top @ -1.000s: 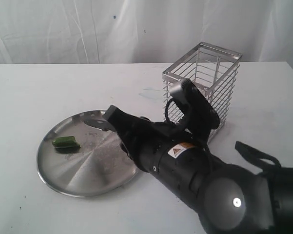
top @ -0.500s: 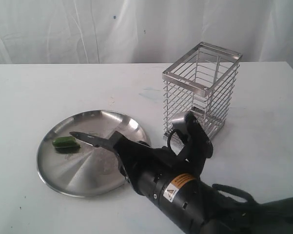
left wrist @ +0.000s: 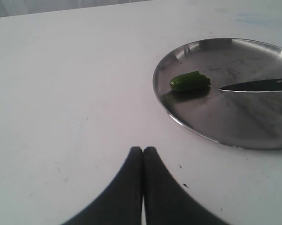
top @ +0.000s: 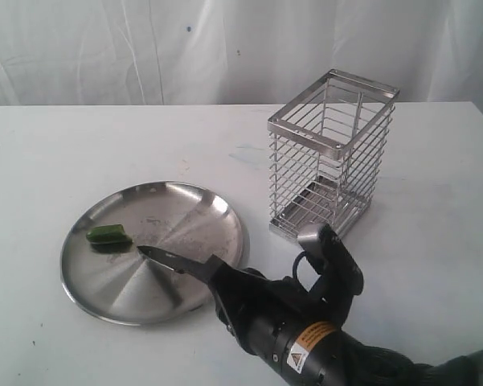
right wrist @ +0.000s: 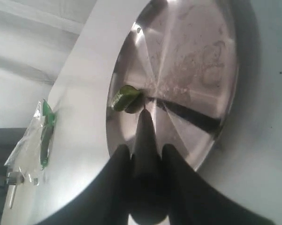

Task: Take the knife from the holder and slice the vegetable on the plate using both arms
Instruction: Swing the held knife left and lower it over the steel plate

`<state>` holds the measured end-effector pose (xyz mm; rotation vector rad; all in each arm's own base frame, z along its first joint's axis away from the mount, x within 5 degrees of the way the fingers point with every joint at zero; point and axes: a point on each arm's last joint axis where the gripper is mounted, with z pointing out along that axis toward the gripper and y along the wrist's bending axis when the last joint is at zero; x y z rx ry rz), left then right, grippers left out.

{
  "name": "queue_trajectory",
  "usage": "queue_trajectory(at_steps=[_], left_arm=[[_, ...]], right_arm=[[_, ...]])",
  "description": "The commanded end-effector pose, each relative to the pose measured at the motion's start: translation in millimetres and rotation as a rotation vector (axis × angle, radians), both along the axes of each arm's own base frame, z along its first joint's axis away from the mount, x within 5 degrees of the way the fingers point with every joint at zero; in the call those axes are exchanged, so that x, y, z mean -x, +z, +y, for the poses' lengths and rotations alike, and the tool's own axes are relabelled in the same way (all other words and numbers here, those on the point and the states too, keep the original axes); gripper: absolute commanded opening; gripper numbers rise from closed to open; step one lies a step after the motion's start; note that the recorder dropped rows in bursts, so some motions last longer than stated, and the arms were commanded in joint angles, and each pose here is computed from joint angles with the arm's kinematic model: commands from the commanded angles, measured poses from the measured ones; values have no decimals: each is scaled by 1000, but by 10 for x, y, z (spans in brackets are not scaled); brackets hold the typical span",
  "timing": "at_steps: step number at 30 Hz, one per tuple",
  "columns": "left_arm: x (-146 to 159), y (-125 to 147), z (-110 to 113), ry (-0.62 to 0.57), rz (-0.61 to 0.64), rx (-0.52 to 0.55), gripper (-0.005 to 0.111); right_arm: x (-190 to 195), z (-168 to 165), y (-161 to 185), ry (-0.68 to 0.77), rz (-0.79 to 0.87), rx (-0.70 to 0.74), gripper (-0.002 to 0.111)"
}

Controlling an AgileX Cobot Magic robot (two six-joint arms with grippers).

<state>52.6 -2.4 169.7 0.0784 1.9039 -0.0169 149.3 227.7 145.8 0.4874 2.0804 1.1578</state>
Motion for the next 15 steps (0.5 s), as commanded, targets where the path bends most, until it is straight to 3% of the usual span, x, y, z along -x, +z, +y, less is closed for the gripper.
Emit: queue_trajectory(at_steps=[1, 15], left_arm=[[1, -8, -11, -19, -3, 3, 0], [1, -8, -12, -21, -3, 3, 0]], right_arm=[[-11, -18, -16, 12, -60, 65, 0], [-64, 112, -237, 26, -32, 124, 0]])
